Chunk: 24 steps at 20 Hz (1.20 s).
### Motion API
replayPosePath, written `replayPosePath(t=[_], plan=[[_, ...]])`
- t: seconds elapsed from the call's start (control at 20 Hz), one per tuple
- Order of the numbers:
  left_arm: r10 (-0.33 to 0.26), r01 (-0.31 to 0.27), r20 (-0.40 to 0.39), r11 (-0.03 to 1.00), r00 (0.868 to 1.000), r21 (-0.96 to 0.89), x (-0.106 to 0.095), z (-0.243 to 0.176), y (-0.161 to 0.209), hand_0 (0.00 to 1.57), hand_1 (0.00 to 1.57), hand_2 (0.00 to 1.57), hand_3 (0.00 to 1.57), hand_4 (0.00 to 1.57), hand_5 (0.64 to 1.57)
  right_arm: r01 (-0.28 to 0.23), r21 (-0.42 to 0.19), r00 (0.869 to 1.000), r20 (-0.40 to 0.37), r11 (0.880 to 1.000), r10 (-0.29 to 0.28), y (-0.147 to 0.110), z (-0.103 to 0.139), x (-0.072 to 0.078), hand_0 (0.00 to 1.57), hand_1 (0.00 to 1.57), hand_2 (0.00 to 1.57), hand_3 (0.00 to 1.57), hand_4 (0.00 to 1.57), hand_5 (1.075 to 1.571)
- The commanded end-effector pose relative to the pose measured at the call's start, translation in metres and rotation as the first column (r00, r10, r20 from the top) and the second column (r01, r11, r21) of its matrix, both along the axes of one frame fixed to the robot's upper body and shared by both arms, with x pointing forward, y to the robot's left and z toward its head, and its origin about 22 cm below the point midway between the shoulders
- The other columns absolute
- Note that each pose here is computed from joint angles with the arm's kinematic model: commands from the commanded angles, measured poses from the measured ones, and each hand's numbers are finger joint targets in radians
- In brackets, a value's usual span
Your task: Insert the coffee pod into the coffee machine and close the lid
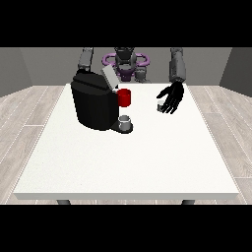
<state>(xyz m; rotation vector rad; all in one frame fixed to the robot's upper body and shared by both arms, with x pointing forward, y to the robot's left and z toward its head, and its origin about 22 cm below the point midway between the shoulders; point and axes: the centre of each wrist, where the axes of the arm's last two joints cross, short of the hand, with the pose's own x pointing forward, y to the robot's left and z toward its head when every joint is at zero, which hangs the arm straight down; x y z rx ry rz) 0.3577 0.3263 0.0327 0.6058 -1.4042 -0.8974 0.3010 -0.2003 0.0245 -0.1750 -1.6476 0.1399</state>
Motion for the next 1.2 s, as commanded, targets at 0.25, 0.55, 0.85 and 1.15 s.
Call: replayPosePath(t=[0.25,0.55,0.85,1.15], plan=[[-0.057,0.064,-0.037,0.974,0.998,0.219,0.005,-0.015,-0.008,0.92,0.92,1.02,0.84,0.41,1.571,-0.019,0.001,0.998,-0.055,1.000,0.019,-0.003,-0.012,0.001,0.00,0.00,0.00,0.00,0.00,1.571],[-0.074,0.102,-0.093,0.933,0.993,0.345,0.005,-0.027,-0.010,0.88,0.88,1.00,0.82,0.28,1.571,-0.019,0.026,0.998,-0.067,0.999,0.020,-0.007,-0.024,0.000,0.00,0.00,0.00,0.00,0.00,1.571],[-0.100,0.150,-0.156,0.925,0.983,0.350,0.018,-0.023,-0.015,0.79,0.79,0.98,0.87,0.40,1.571,0.013,0.026,0.994,-0.107,1.000,-0.011,0.003,-0.034,-0.001,0.00,0.00,0.00,0.00,0.00,1.571],[-0.116,0.137,-0.083,0.937,0.990,0.323,0.014,-0.037,-0.025,1.19,1.19,1.29,1.22,0.51,1.571,0.043,-0.050,0.991,-0.126,0.998,-0.049,-0.015,-0.039,-0.005,0.00,0.00,0.00,0.00,0.00,1.571]])
